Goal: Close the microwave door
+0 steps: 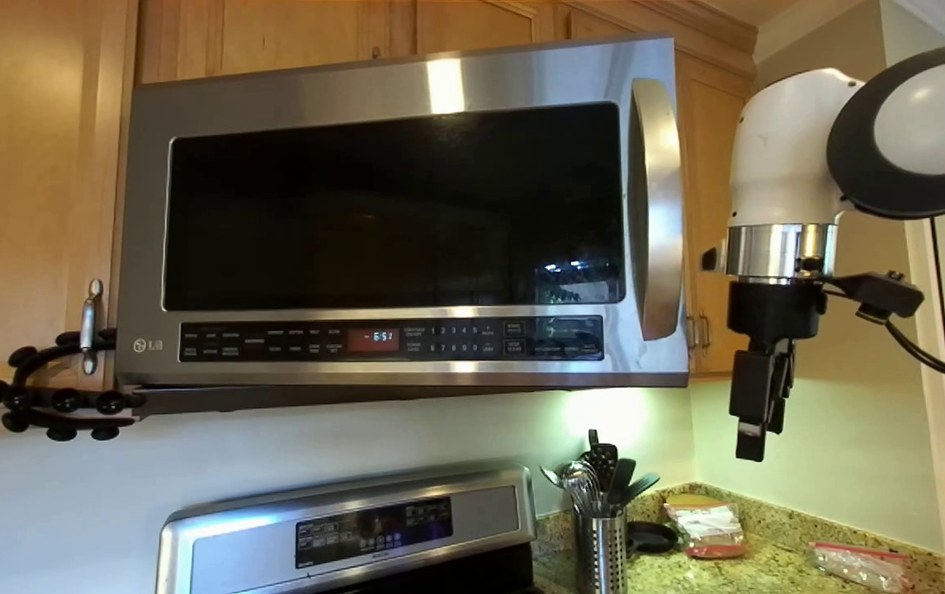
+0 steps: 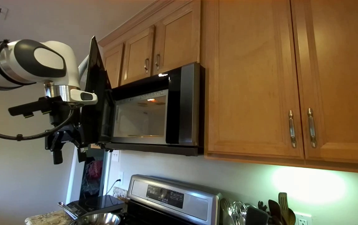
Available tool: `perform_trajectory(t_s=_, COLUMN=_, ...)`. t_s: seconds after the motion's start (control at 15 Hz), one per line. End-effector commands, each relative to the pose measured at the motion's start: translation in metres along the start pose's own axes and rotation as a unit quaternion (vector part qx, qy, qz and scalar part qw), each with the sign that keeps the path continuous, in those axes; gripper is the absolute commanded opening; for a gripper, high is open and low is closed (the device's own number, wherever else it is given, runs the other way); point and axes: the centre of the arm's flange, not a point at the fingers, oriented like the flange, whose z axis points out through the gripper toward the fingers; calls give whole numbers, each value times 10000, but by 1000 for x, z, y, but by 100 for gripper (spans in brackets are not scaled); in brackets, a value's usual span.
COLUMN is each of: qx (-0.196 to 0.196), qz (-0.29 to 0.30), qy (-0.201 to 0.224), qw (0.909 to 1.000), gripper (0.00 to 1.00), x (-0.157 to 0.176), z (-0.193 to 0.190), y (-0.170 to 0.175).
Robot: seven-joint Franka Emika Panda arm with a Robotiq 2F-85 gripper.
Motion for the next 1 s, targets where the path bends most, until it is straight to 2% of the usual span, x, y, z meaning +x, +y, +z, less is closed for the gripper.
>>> perform_trajectory(t_s=0.0, qx=7, qz=106, qy=282, qw=9995, gripper=100, x=-17, z=-22, y=-17)
perform_trajectory(t_s=0.27, qx=-133, qz=250, qy=696, qw=9972, gripper=100, x=-23, z=-41, y=-29)
perform_trajectory(t_s=0.4, qx=-148, qz=175, qy=867, qw=9960, gripper=74, x=-22, z=-47, y=-37)
perform_trajectory(t_s=0.67, qx=-222, qz=-35, qy=1330, qw=9909, gripper=47, x=-13, z=-57, y=-53)
perform_trajectory(t_s=0.93, qx=-244, qz=-152, qy=2095, qw=9774, gripper=20, x=-2, z=-65, y=-61)
